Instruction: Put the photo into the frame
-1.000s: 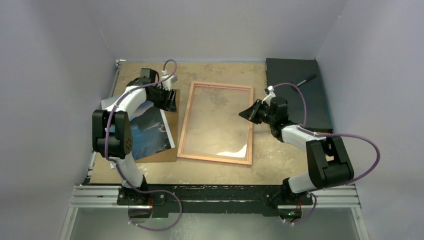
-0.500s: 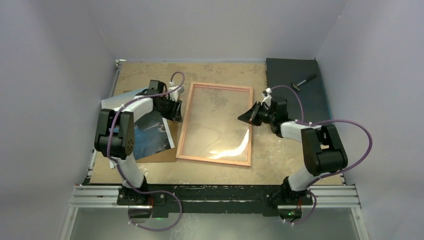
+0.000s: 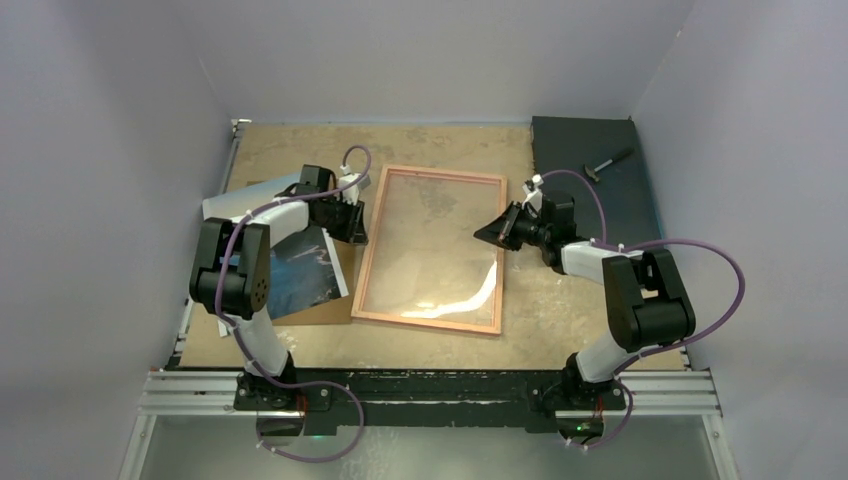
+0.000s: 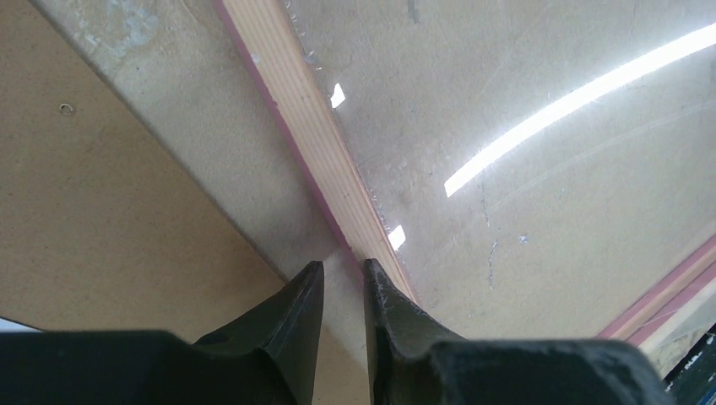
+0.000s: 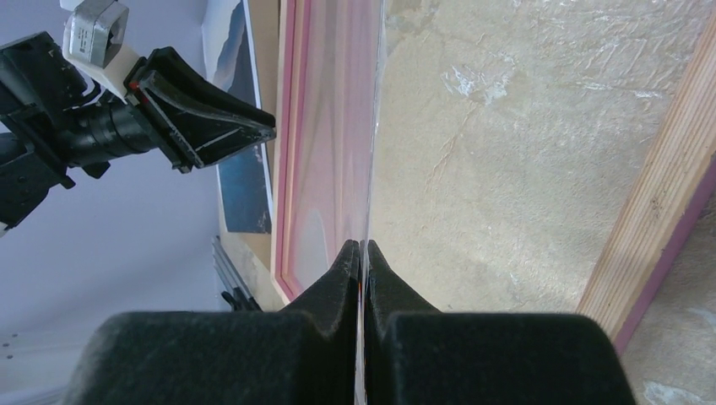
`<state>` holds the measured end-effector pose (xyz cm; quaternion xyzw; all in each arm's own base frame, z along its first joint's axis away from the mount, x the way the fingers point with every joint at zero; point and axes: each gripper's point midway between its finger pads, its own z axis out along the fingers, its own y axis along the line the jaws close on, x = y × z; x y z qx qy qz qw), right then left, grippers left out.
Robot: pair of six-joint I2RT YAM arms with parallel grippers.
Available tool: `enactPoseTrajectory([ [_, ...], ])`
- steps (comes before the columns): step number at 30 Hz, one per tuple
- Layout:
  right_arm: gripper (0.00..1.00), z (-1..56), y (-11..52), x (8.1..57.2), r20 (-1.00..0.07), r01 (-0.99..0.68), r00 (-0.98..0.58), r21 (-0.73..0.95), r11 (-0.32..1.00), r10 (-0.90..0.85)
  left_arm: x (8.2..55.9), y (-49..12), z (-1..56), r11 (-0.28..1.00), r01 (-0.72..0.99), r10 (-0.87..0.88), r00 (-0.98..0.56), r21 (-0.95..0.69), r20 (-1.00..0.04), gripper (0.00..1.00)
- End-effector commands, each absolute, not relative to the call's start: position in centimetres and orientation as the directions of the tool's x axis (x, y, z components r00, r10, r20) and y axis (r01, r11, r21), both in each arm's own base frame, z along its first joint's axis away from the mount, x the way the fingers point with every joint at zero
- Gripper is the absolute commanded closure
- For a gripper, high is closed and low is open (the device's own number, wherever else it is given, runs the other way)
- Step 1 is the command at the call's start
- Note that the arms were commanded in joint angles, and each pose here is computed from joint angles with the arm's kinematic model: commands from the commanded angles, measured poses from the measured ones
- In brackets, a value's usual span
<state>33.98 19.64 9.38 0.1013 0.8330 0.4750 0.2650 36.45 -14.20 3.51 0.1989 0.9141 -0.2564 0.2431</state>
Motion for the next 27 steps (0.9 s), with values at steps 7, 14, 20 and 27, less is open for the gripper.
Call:
enactPoseTrajectory([
  [7, 1.00, 11.2, 20.3, 34.8, -0.381, -0.144, -0.824, 0.857, 0.495, 0.419, 35.8, -15.6, 2.8, 0.754, 0.508, 0.235, -0.801, -0.417, -0.550, 0.83],
  [14, 1.00, 11.3, 20.6, 35.1, -0.379, -0.158, -0.830, 0.864, 0.478, 0.409, 34.8, -15.5, 1.5, 0.751, 0.496, 0.238, -0.819, -0.435, -0.523, 0.93],
  [20, 1.00, 11.2, 20.8, 35.3, -0.377, -0.167, -0.841, 0.864, 0.476, 0.388, 34.4, -15.3, 0.9, 0.756, 0.493, 0.246, -0.824, -0.431, -0.511, 0.95],
  [27, 1.00, 12.4, 21.0, 35.7, -0.400, -0.202, -0.829, 0.865, 0.459, 0.390, 34.3, -14.9, 0.6, 0.765, 0.495, 0.260, -0.823, -0.413, -0.505, 0.97],
])
